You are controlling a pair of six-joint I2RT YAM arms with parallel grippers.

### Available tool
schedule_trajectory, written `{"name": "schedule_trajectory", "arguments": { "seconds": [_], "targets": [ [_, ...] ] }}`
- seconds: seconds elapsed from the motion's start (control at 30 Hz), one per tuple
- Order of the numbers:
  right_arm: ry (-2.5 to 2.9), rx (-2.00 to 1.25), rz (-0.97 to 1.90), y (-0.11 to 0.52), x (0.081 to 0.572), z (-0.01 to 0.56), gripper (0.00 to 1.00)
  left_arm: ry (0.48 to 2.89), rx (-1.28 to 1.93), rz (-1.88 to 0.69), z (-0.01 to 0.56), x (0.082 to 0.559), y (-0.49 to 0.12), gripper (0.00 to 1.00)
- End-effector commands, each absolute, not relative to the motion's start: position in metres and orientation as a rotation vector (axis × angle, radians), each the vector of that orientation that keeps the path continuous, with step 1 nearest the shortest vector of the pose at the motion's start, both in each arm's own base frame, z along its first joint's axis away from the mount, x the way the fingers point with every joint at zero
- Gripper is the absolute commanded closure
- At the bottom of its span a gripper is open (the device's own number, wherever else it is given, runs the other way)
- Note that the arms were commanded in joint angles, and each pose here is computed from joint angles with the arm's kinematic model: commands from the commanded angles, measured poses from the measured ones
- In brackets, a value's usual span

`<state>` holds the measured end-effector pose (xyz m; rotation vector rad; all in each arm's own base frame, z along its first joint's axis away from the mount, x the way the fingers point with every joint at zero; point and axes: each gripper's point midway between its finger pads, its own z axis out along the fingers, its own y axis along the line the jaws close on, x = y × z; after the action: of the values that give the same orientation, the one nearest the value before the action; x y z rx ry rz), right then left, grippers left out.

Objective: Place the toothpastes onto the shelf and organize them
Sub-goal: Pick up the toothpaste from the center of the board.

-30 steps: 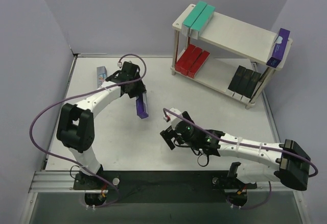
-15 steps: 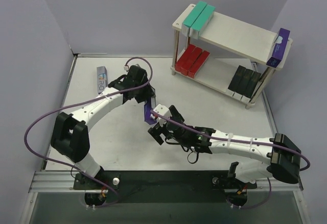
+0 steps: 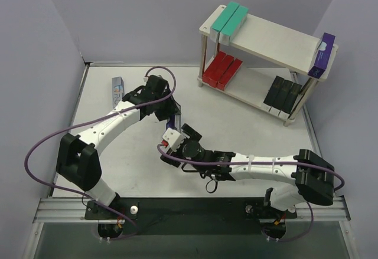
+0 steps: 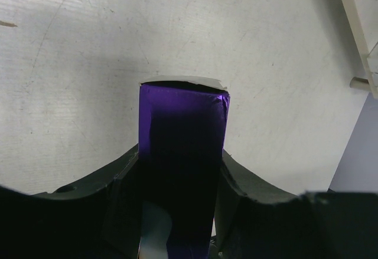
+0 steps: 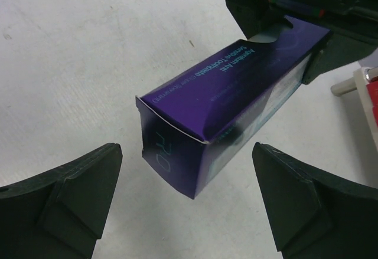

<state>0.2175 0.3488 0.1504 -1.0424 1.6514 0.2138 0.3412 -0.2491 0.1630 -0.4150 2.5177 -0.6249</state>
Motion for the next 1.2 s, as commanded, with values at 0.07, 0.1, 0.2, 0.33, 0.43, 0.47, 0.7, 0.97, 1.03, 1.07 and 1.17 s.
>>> {"name": "schedule_trajectory", "arguments": {
  "seconds": [0.07, 0.1, 0.2, 0.33, 0.43, 0.47, 0.7, 0.97, 1.03, 1.07, 1.17],
  "targets": [
    [1.456, -0.970, 0.032, 0.367, 0.238, 0.189, 0.02, 2.443, -0.381, -0.786, 0.215, 0.338, -0.263, 0.65],
    [1.448, -0.961, 0.008, 0.368, 0.240, 0.190, 0.03, 2.443, -0.392, -0.796, 0.215, 0.337, -0.264, 0.65],
    [1.398, -0.898, -0.045, 0.373, 0.243, 0.202, 0.05, 2.444, -0.402, -0.813, 0.215, 0.335, -0.265, 0.65],
    [1.371, -0.868, -0.131, 0.375, 0.246, 0.206, 0.11, 2.444, -0.408, -0.826, 0.213, 0.335, -0.267, 0.64],
    [1.355, -0.836, -0.172, 0.374, 0.246, 0.210, 0.20, 2.443, -0.414, -0.826, 0.212, 0.335, -0.267, 0.64],
    [1.355, -0.827, -0.179, 0.375, 0.247, 0.212, 0.22, 2.441, -0.415, -0.831, 0.211, 0.336, -0.267, 0.64],
    [1.356, -0.796, -0.203, 0.371, 0.247, 0.219, 0.47, 2.444, -0.420, -0.821, 0.208, 0.336, -0.266, 0.60],
    [1.398, -0.795, -0.157, 0.369, 0.243, 0.220, 0.78, 2.423, -0.417, -0.820, 0.211, 0.341, -0.265, 0.50],
    [1.403, -0.782, -0.146, 0.367, 0.243, 0.224, 0.80, 2.413, -0.420, -0.820, 0.214, 0.344, -0.263, 0.46],
    [1.412, -0.778, -0.136, 0.366, 0.242, 0.223, 0.81, 2.404, -0.423, -0.816, 0.216, 0.346, -0.261, 0.37],
    [1.439, -0.758, -0.101, 0.362, 0.241, 0.225, 0.82, 2.365, -0.437, -0.817, 0.228, 0.356, -0.252, 0.30]
  ]
}}
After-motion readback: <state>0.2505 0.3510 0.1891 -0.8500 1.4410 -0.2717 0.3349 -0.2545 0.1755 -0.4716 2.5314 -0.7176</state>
